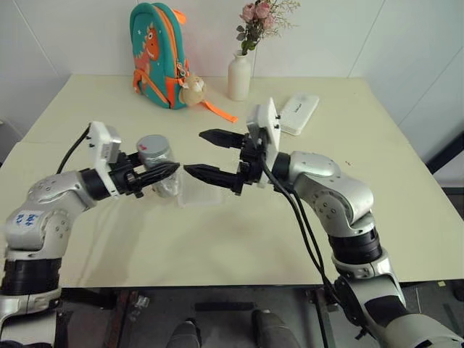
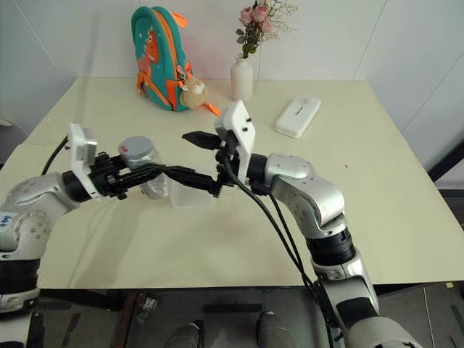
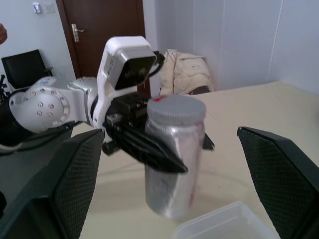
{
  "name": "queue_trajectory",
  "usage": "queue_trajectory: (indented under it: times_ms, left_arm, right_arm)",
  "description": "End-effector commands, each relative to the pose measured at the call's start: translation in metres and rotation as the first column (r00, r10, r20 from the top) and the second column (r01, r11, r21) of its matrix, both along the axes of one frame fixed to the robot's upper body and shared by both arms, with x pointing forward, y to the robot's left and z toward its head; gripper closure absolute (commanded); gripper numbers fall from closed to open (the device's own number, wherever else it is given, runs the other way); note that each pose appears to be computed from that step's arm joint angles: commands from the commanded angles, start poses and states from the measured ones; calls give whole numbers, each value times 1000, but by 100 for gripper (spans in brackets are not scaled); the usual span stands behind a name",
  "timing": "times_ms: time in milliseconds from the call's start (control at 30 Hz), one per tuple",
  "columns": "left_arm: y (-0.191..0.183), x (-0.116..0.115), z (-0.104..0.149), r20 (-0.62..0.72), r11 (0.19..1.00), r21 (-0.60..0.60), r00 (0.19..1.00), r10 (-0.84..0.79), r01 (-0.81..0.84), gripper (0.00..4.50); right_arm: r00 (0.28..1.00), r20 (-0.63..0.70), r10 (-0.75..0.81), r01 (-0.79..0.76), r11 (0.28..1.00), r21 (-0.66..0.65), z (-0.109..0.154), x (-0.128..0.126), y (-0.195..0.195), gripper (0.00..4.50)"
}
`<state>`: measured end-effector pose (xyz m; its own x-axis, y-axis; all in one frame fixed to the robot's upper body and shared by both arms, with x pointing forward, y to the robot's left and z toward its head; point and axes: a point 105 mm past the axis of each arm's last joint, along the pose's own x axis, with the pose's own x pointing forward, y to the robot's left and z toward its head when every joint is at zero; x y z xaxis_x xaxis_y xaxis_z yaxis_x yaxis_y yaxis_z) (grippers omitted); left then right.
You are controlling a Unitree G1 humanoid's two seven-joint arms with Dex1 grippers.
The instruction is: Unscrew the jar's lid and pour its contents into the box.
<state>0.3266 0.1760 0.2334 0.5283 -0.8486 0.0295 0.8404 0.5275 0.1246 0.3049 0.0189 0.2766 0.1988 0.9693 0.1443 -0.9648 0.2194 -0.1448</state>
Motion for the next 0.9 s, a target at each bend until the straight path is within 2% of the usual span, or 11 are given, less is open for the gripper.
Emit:
queue_trajectory:
  times_ms: [33, 500, 900]
  left_arm:
    - [-15, -2, 3, 23, 995, 51, 996, -88, 87, 242]
    - [-32, -4, -3, 38, 980, 81, 982, -182, 179, 242]
    - [-32, 0, 0, 54, 984, 73, 985, -166, 162, 242]
  right_arm:
    - [1000, -5, -12, 12, 1000, -8, 0, 1, 6, 0]
    - [998, -37, -45, 45, 999, 11, -1, 9, 17, 0]
    - [998, -26, -55, 55, 998, -8, -6, 12, 20, 0]
